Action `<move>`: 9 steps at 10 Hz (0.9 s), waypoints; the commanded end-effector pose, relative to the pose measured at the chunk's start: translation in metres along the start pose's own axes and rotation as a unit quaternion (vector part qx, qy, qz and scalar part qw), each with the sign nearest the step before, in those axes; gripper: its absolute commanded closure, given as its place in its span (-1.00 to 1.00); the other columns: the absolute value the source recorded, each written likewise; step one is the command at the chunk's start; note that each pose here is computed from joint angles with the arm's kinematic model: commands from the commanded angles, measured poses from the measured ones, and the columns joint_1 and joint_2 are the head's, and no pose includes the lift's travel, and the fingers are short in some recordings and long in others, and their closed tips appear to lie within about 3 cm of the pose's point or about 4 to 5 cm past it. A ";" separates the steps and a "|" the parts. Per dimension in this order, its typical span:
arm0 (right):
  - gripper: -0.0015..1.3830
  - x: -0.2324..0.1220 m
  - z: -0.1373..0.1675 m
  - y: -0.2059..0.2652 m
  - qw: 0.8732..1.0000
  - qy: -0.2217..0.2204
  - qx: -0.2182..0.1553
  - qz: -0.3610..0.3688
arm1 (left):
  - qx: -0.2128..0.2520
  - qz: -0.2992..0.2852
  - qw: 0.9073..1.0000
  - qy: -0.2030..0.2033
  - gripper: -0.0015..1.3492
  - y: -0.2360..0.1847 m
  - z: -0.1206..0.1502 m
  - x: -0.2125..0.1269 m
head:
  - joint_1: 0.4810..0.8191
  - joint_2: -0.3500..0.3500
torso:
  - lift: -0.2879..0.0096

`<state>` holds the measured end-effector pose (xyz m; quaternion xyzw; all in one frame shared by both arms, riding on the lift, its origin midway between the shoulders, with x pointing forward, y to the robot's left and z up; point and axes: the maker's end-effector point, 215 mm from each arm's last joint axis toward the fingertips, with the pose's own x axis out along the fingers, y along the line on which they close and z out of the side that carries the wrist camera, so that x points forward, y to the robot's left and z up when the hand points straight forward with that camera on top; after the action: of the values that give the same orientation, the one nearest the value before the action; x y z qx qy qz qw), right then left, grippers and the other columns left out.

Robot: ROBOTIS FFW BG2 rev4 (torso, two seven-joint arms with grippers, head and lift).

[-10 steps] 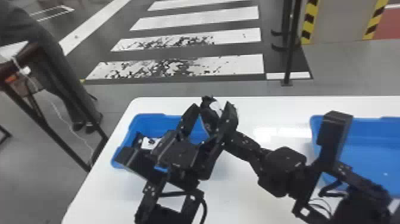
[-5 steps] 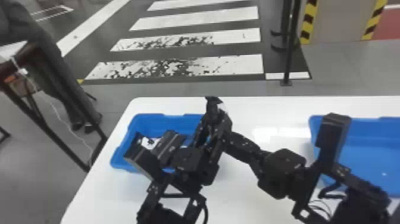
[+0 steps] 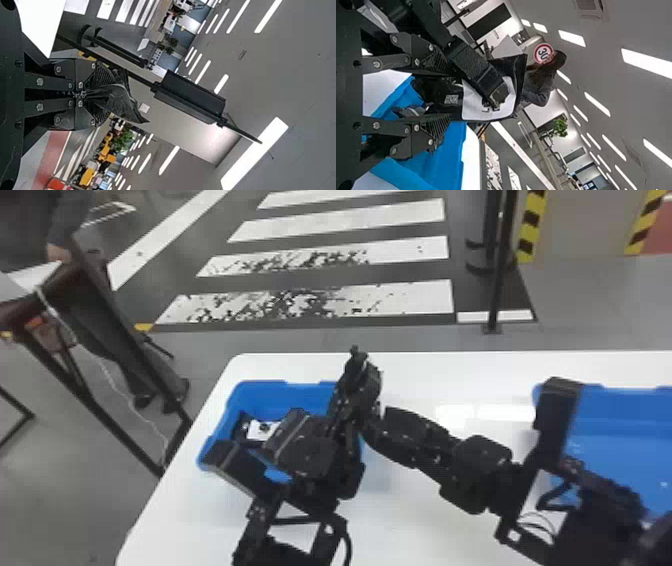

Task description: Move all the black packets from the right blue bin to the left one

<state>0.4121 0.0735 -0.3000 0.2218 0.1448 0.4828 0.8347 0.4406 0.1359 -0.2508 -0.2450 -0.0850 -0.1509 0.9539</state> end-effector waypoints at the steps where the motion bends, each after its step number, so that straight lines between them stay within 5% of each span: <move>1: -0.92 0.001 0.002 -0.008 1.000 -0.005 -0.002 -0.003 | 0.002 0.004 1.000 -0.010 0.80 0.002 0.005 -0.002 | 0.27 0.77 | -0.01; 3: -0.91 -0.004 0.006 -0.012 1.000 -0.019 0.008 -0.008 | 0.037 0.031 0.999 -0.022 0.80 0.026 0.015 -0.003 | 0.27 0.78 | -0.01; 5: -0.91 -0.018 0.019 -0.028 0.999 -0.040 0.012 -0.027 | 0.151 0.080 0.985 -0.009 0.80 0.089 0.005 0.008 | 0.27 0.84 | -0.01; 7: -0.90 -0.033 0.033 -0.042 0.997 -0.061 0.013 -0.046 | 0.298 0.126 0.946 0.031 0.80 0.172 -0.013 0.031 | 0.27 0.87 | -0.01; 8: -0.90 -0.038 0.036 -0.047 0.996 -0.067 0.012 -0.052 | 0.321 0.157 0.932 0.057 0.78 0.203 -0.023 0.033 | 0.27 0.89 | -0.01; 9: -0.90 -0.044 0.043 -0.050 0.995 -0.079 0.009 -0.057 | 0.282 0.177 0.938 0.094 0.14 0.220 -0.043 0.030 | 0.27 0.92 | -0.01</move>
<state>0.4448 0.0089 -0.2896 0.2564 0.1008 0.4196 0.8649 0.5412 0.2877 -0.3635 0.0513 -0.0144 0.0252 0.9983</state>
